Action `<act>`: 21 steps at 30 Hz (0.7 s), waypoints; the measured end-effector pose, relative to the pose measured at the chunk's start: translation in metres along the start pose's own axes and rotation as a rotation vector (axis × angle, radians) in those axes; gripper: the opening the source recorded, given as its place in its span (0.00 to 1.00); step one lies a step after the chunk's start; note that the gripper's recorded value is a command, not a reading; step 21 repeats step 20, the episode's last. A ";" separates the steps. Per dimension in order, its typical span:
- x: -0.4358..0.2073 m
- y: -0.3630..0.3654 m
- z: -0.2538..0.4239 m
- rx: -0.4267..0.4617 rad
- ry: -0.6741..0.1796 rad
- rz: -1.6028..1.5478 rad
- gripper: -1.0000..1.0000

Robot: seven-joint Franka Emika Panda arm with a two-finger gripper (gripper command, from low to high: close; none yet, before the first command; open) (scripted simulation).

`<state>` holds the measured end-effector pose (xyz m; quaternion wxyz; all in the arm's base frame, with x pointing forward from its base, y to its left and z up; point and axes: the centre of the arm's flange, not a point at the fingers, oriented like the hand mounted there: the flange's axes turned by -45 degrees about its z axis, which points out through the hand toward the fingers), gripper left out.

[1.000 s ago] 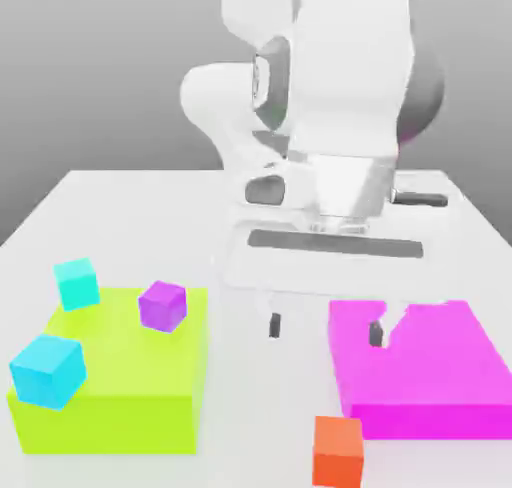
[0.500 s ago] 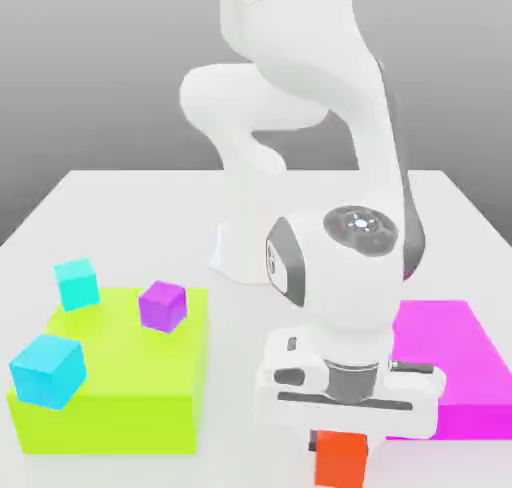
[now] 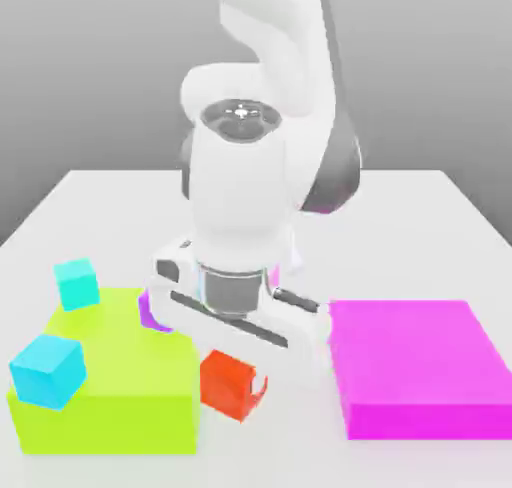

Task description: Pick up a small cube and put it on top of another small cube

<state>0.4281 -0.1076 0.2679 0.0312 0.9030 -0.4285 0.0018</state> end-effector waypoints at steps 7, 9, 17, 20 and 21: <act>0.025 0.131 -0.047 0.002 -0.019 0.606 0.00; 0.024 0.169 -0.057 0.011 -0.031 0.781 0.00; 0.012 0.230 -0.012 0.035 -0.056 1.085 1.00; 0.012 0.230 -0.012 0.035 -0.056 1.085 1.00; 0.012 0.230 -0.012 0.035 -0.056 1.085 1.00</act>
